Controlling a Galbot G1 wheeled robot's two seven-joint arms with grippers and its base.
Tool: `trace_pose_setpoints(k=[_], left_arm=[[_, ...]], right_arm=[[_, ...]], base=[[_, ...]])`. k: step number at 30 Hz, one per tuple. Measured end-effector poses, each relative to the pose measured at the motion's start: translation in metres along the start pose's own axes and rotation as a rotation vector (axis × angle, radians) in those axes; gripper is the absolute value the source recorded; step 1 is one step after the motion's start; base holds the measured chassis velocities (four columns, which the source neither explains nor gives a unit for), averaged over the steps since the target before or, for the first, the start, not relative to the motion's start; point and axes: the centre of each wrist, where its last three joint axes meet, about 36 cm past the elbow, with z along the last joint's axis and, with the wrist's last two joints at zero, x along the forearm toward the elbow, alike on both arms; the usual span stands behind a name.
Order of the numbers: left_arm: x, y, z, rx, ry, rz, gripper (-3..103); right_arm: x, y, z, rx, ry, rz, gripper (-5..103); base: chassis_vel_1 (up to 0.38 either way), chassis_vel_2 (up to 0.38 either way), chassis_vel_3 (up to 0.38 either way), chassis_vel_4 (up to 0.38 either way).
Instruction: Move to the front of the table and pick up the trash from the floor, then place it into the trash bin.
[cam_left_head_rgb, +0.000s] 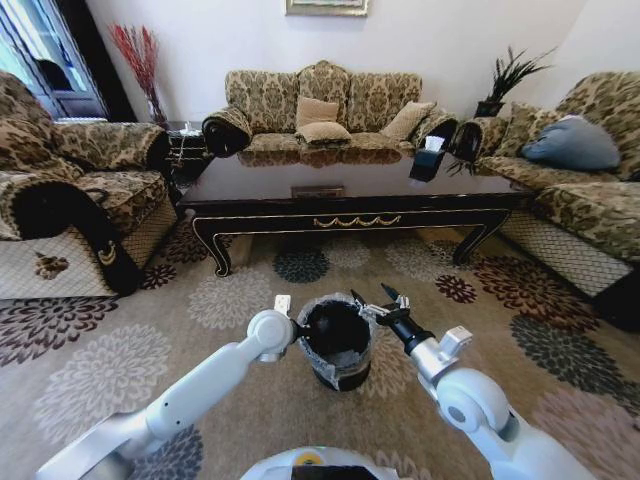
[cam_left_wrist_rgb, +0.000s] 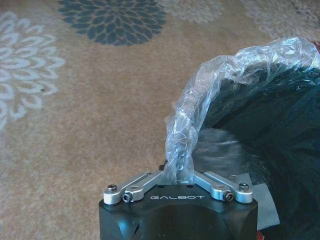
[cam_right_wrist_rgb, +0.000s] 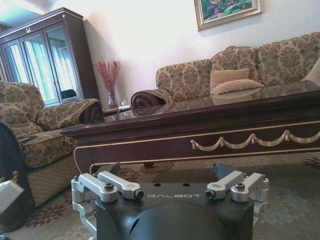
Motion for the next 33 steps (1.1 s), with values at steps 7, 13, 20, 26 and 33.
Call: trace_pose_setpoints(k=[7,13,20,26,33], left_arm=[[0.008,0.028,0.000,0.042,-0.015,-0.034,0],[0.020,0.072,0.002,0.123,-0.041,-0.087,0],[0.033,0.121,0.017,0.165,-0.034,-0.159,0],[0.047,0.157,0.027,0.210,-0.041,-0.216,0],[0.057,0.190,0.029,0.294,-0.074,-0.242,0]], right_arm=[[0.000,-0.008,-0.002,0.006,0.000,0.026,100],[-0.004,-0.021,0.007,0.012,0.012,0.070,100],[-0.007,-0.037,0.020,0.028,0.034,0.112,100],[-0.016,-0.057,0.045,0.070,0.078,0.156,100],[-0.027,-0.075,0.083,0.105,0.153,0.187,100]], base=[[0.000,0.000,0.000,0.000],[0.000,0.000,0.000,0.000],[0.000,0.000,0.000,0.000],[0.000,0.000,0.000,0.000],[0.000,0.000,0.000,0.000]])
